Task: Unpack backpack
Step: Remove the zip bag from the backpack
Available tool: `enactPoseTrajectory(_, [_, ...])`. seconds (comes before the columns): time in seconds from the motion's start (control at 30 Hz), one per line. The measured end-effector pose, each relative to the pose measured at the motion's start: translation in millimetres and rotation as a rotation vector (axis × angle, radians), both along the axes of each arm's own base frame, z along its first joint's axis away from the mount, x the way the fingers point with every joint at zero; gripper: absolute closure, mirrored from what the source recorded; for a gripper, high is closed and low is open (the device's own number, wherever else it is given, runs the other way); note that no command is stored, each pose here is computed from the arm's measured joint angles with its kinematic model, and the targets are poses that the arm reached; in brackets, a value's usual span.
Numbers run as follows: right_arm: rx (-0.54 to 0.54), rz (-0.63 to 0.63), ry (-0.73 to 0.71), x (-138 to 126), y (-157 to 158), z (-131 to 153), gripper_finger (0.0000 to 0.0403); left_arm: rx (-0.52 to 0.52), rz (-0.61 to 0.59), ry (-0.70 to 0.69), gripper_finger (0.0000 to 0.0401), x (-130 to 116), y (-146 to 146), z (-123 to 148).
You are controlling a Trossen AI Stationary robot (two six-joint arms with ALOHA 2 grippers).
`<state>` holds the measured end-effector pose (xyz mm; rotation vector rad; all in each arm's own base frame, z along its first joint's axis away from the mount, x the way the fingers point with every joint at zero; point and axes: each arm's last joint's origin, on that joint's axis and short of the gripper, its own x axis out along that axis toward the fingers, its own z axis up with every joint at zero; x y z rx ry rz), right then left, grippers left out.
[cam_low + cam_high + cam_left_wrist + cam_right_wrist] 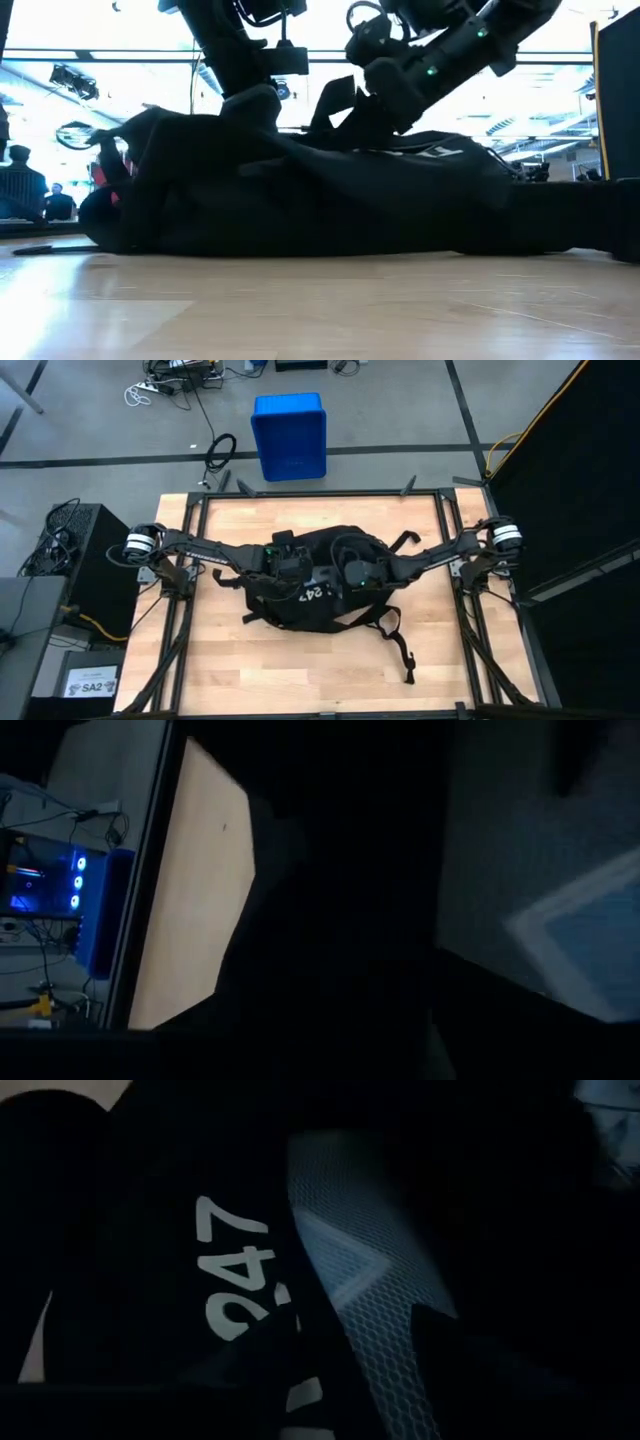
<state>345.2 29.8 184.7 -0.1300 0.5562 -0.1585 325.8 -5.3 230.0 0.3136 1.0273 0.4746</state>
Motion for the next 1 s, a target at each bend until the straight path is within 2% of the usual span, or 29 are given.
enactPoseTrajectory(0.13, [0.012, -0.009, -0.069, -2, -7, 16, 0.0209, -0.005, 0.001, 0.0, 0.0203, 0, 0, -1])
enactPoseTrajectory(0.23, [0.011, -0.024, -0.063, -3, -14, 19, 0.0201, -0.007, 0.0, 0.01, 0.0203, -2, 0, -4])
enactPoseTrajectory(0.47, [0.032, -0.077, 0.106, -11, -31, 3, 0.0206, -0.004, -0.002, 0.034, 0.0203, -6, 0, -13])
enactPoseTrajectory(0.7, [0.137, 0.074, 0.144, -12, -24, 0, 0.0208, -0.001, 0.008, 0.02, 0.0203, -5, 3, -12])
enactPoseTrajectory(1.0, [0.146, 0.09, 0.257, -14, -19, -16, 0.015, -0.007, 0.019, -0.032, 0.0203, -1, 4, -10])
